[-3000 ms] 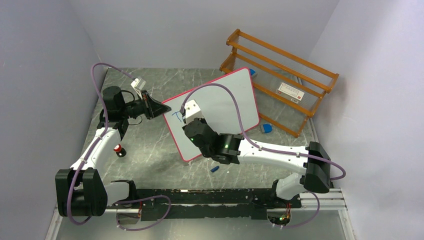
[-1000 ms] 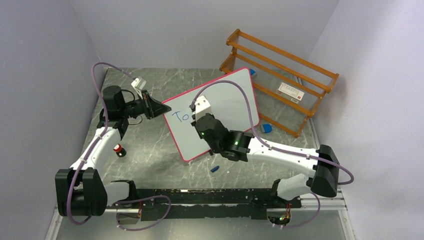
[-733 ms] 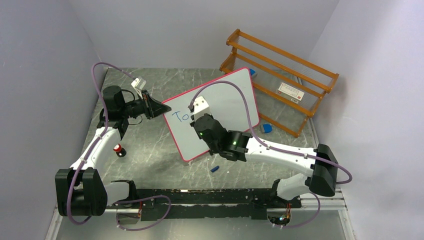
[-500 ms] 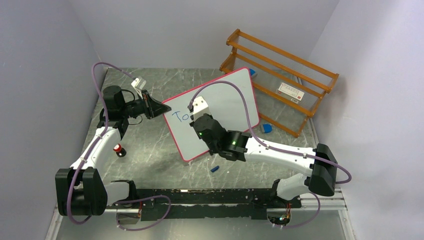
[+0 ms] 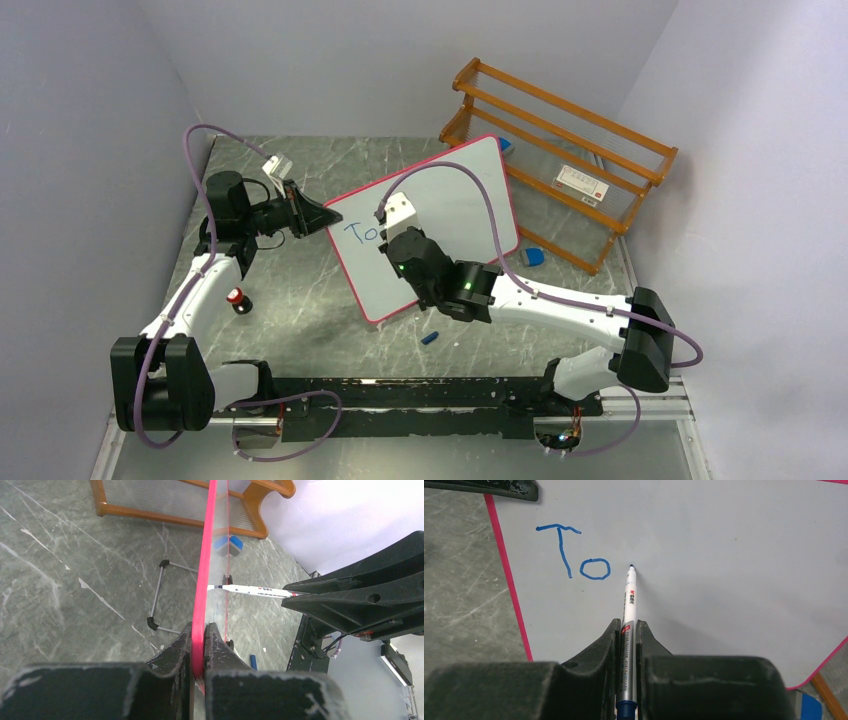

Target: Write a sentence on the whiteboard

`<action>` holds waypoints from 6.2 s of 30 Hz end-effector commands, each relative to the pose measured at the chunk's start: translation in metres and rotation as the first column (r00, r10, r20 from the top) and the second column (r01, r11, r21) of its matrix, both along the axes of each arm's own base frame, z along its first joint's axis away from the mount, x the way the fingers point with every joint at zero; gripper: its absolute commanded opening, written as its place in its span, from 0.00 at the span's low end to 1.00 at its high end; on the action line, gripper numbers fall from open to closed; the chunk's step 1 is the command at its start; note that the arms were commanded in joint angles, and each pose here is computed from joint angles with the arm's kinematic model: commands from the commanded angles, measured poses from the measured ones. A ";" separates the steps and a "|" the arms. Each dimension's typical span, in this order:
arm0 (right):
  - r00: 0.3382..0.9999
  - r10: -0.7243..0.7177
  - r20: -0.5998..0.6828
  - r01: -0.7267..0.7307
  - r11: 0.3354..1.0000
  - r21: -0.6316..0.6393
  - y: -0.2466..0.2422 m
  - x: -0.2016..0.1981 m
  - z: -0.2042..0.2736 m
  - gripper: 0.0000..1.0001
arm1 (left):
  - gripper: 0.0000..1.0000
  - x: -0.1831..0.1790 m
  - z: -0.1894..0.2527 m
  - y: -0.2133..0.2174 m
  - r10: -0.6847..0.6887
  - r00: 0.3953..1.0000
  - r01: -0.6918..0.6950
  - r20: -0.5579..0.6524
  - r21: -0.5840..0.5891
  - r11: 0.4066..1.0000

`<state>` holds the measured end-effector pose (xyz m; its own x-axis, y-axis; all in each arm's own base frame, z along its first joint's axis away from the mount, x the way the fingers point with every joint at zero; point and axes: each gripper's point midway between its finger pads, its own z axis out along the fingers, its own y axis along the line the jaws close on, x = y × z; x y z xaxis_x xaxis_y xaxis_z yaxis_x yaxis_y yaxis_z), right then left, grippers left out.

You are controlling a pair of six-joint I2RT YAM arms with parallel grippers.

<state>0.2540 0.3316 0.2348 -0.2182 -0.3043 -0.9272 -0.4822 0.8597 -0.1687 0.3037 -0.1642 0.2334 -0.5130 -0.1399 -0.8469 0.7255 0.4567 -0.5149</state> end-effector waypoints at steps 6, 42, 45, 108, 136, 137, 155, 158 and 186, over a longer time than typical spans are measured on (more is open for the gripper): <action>1.000 0.015 0.022 -0.017 0.998 0.061 0.010 0.003 0.014 0.00 | 0.05 -0.007 -0.028 -0.006 -0.038 0.999 0.039 -0.020 0.064 0.997; 0.998 0.046 -0.043 -0.046 0.999 -0.011 -0.004 -0.010 -0.012 0.00 | 0.05 -0.006 -0.030 -0.006 -0.035 0.999 0.037 -0.024 0.066 0.997; 0.998 0.037 -0.041 -0.038 0.999 -0.020 -0.008 -0.009 -0.012 0.00 | 0.05 -0.006 -0.030 -0.006 -0.036 0.999 0.038 -0.025 0.065 0.997; 0.998 0.021 0.054 -0.024 0.999 0.049 0.011 0.022 0.028 0.00 | 0.05 -0.006 -0.031 -0.007 -0.041 0.999 0.043 -0.031 0.066 0.997; 1.000 0.013 -0.021 -0.013 1.000 0.020 -0.010 0.008 0.003 0.00 | 0.05 -0.006 -0.032 -0.007 -0.041 0.999 0.043 -0.031 0.067 0.997; 1.000 0.012 -0.023 -0.012 1.000 0.020 -0.011 0.007 0.002 0.00 | 0.05 -0.006 -0.032 -0.007 -0.039 0.999 0.041 -0.033 0.067 0.997; 0.998 0.016 -0.053 -0.016 1.000 0.017 -0.016 0.000 -0.008 0.00 | 0.05 -0.006 -0.032 -0.008 -0.040 0.999 0.042 -0.034 0.068 0.997; 0.998 0.015 -0.057 -0.014 1.000 0.014 -0.017 0.000 -0.010 0.00 | 0.05 -0.006 -0.032 -0.008 -0.041 0.999 0.043 -0.035 0.067 0.997; 1.000 -0.023 0.014 0.022 0.996 0.083 -0.029 0.004 0.015 0.00 | 0.05 -0.006 -0.033 -0.008 -0.039 0.999 0.042 -0.035 0.077 0.996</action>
<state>0.2513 0.3076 0.2391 -0.2363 -0.2543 -0.9378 -0.4952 0.8619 -0.1090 0.3030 -0.1682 0.2327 -0.5204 -0.1288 -0.8442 0.7291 0.4476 -0.5178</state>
